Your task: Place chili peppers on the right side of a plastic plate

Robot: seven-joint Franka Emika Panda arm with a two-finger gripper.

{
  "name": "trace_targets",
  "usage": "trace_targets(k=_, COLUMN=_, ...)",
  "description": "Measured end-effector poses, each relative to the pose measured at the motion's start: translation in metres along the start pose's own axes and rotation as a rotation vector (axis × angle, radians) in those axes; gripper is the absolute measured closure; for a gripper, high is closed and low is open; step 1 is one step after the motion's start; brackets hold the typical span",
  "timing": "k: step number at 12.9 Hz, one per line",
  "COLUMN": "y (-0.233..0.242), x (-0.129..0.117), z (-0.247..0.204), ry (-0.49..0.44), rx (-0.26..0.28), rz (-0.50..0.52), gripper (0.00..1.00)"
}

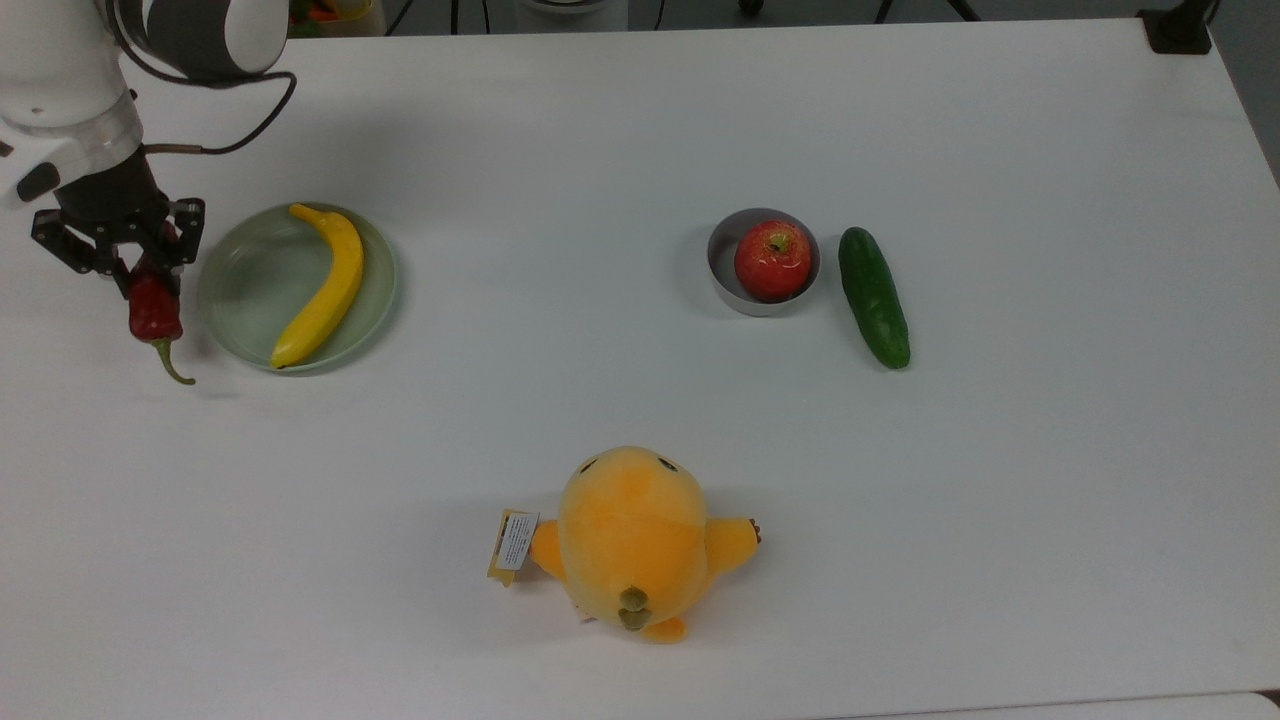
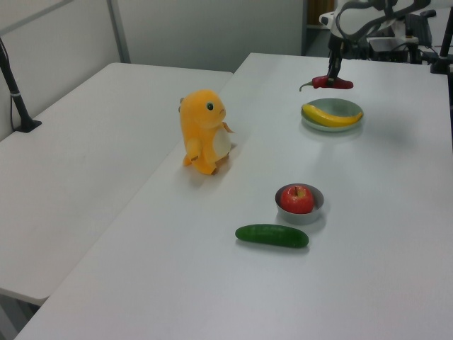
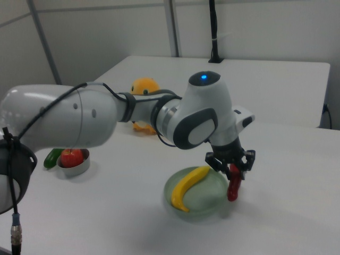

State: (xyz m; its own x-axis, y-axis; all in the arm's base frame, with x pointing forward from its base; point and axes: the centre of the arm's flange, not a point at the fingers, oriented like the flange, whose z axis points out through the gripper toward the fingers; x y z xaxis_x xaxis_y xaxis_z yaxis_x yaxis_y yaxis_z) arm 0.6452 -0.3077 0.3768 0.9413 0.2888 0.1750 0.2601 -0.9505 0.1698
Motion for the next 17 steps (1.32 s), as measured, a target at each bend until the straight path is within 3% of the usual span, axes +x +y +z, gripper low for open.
trace_targets(k=3, y=0.004, x=-0.007, z=0.028, ry=-0.034, rx=-0.029, rz=-0.031, gripper=0.62)
trace_targets(k=7, y=0.003, x=-0.009, z=0.037, ry=-0.045, rx=-0.022, rz=-0.035, gripper=0.62)
trace_targets(k=8, y=0.003, x=-0.009, z=0.037, ry=-0.045, rx=-0.022, rz=-0.035, gripper=0.58)
trace_targets(k=12, y=0.003, x=-0.008, z=0.036, ry=-0.042, rx=-0.024, rz=-0.028, gripper=0.06)
trace_targets(k=14, y=0.009, x=-0.002, z=0.017, ry=-0.017, rx=-0.047, rz=0.024, gripper=0.00)
trace_targets(k=17, y=0.007, x=0.014, z=-0.066, ry=0.044, rx=-0.069, rz=0.165, gripper=0.00)
